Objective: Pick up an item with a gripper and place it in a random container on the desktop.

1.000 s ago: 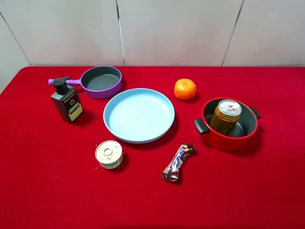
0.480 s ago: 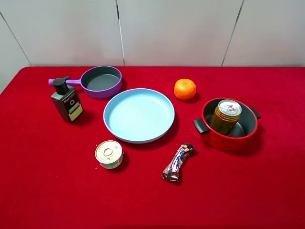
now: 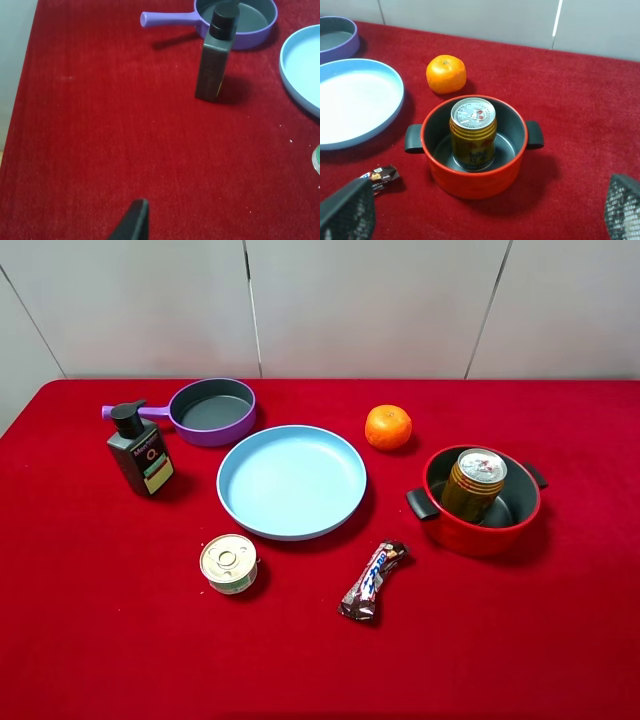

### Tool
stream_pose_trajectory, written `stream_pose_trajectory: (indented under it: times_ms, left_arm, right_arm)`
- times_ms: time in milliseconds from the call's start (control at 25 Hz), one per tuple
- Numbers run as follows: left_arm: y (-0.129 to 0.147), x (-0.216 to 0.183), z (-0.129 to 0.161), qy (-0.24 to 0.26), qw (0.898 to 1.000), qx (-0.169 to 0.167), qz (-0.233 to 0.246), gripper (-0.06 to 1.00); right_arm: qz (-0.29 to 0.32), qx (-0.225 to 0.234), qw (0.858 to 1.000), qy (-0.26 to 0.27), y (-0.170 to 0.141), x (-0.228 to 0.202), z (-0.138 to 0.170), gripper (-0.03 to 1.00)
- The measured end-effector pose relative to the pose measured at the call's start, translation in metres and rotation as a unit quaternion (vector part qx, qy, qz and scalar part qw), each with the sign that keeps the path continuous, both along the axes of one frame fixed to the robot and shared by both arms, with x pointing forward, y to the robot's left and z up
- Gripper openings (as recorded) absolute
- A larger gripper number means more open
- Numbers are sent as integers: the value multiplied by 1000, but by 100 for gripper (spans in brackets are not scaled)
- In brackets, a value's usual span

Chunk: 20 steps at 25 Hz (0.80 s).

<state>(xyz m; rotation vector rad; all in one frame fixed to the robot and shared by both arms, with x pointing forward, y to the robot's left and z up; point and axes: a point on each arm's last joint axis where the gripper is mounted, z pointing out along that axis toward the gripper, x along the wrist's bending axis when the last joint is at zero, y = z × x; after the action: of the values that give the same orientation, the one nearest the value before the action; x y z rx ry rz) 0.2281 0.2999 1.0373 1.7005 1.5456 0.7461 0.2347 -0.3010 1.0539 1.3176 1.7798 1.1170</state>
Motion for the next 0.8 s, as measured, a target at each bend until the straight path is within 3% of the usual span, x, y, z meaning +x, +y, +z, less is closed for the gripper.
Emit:
stream_pose_trajectory:
  times_ms: [800]
  left_arm:
    - [0,0,0,0,1000,0,0,99]
  right_arm:
    - [0,0,1000,0,0,0,0,69]
